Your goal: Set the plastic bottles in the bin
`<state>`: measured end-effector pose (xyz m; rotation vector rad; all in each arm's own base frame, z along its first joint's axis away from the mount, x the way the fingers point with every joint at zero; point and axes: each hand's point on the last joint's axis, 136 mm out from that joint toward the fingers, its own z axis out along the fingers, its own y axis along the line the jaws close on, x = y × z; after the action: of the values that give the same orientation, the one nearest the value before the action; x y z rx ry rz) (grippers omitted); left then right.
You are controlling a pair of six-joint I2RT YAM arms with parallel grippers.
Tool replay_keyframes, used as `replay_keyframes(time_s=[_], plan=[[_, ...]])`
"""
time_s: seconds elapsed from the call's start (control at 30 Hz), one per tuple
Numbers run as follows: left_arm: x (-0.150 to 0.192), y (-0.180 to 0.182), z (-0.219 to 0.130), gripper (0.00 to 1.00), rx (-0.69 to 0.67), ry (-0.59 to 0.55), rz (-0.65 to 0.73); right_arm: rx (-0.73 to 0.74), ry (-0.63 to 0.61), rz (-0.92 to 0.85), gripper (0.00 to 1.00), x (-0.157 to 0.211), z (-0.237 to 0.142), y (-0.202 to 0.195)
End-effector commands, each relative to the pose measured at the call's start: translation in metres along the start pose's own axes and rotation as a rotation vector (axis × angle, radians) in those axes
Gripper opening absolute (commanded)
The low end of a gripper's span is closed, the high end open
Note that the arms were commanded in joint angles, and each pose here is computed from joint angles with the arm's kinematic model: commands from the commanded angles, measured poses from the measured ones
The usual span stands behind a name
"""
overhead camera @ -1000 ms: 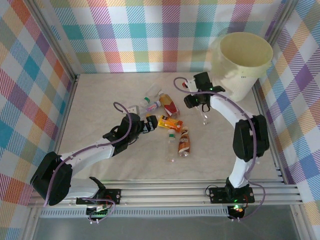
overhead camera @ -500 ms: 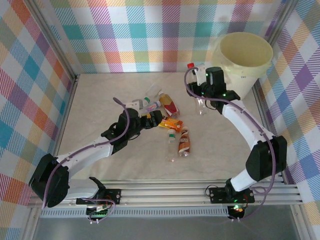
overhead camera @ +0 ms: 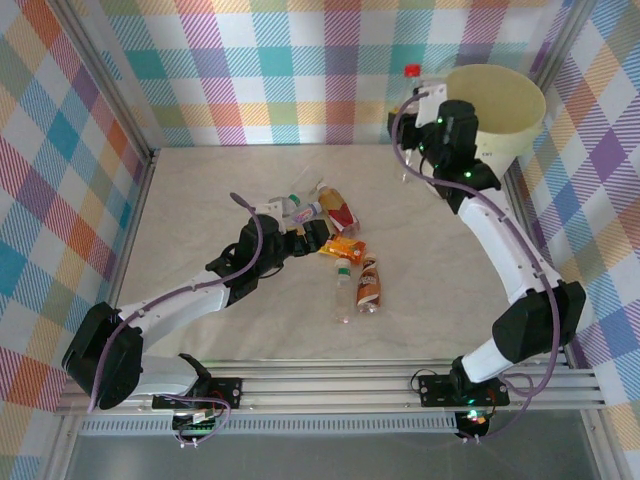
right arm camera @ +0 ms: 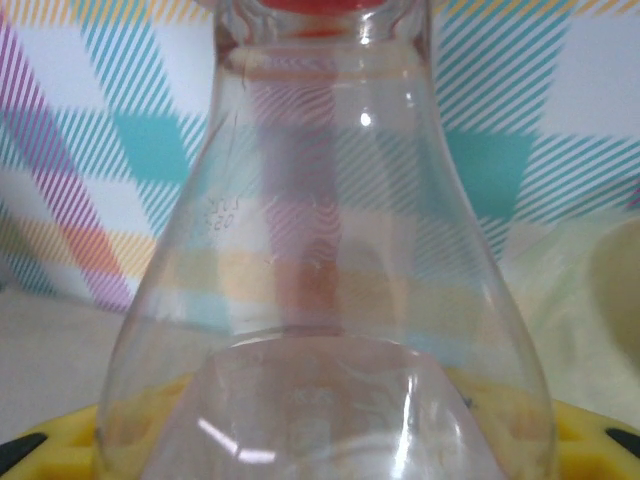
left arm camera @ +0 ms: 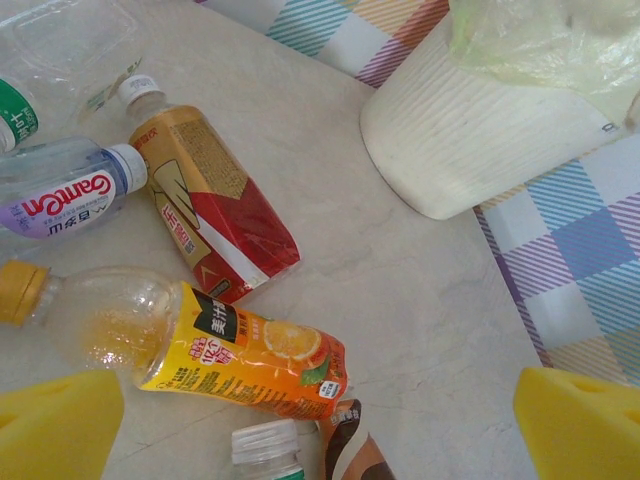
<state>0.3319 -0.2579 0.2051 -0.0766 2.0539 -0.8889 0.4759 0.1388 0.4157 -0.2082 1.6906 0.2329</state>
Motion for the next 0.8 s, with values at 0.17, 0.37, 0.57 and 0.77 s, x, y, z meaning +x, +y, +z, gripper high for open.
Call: replay_keyframes(time_s=[0.17,0.37,0.57,0.77], plan=[[-0.002,0.001,-0.008,1.00,-0.010,-0.042,0.008,0.119,-0.259,0.129,0.47,-0.092,0.002,-0.066],[0.000,0.006,-0.009,1.00,-0.021,-0.052,0.015,0.308,-0.397,0.142,0.49,-0.119,0.010,-0.117],[0.000,0.012,-0.012,1.00,-0.046,-0.060,0.023,0.453,-0.513,0.177,0.49,-0.133,0.012,-0.157],[0.001,0.019,-0.014,1.00,-0.076,-0.065,0.024,0.553,-0.527,0.119,0.50,-0.125,0.027,-0.182]])
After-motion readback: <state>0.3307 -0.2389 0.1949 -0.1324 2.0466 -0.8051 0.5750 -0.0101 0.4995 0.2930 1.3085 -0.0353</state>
